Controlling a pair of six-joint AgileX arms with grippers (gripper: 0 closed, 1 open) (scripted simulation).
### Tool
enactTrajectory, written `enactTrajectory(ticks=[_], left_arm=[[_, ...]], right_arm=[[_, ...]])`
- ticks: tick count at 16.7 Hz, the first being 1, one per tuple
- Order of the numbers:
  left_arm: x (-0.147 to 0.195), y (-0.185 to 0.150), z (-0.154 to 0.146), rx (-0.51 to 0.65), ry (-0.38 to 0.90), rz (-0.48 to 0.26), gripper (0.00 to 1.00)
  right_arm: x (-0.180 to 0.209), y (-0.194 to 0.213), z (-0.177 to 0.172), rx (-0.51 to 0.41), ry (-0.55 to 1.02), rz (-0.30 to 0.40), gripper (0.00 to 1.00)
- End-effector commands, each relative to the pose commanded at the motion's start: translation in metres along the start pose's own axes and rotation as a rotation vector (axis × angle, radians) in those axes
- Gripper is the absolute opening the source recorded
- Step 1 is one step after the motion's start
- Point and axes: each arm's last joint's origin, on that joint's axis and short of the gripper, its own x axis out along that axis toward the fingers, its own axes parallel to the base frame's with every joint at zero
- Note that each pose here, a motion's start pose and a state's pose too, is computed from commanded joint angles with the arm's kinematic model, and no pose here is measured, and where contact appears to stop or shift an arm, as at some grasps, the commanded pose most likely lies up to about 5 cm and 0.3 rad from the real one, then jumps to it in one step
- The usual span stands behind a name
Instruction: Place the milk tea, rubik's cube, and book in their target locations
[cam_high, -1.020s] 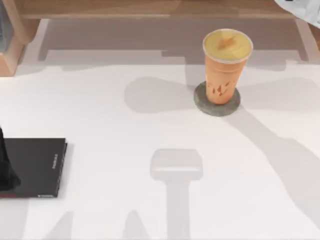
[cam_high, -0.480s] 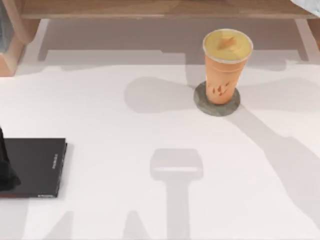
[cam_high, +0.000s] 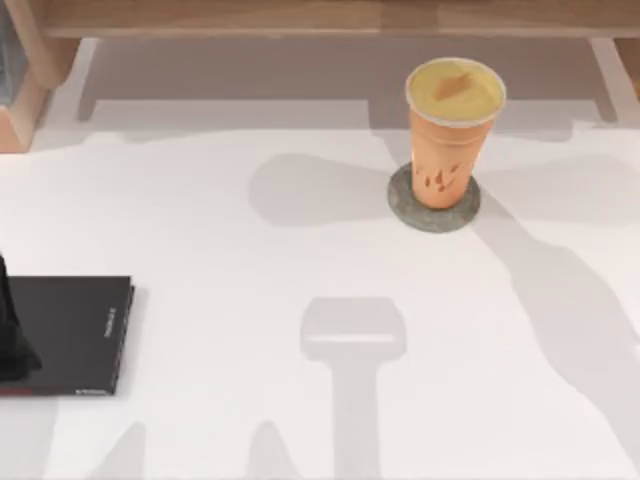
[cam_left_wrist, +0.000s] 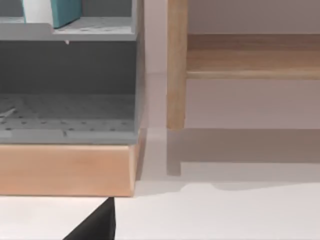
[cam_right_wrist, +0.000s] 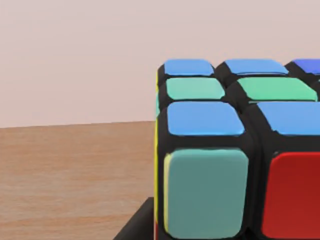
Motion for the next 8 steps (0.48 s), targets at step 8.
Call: enactTrajectory(ticks=[8], left_arm=[[0.0,0.0,0.0,0.0,0.0,0.0,1.0]], right_arm=[[0.039,-0.002,-0.02,-0.037,0.019,0.028,0.0]])
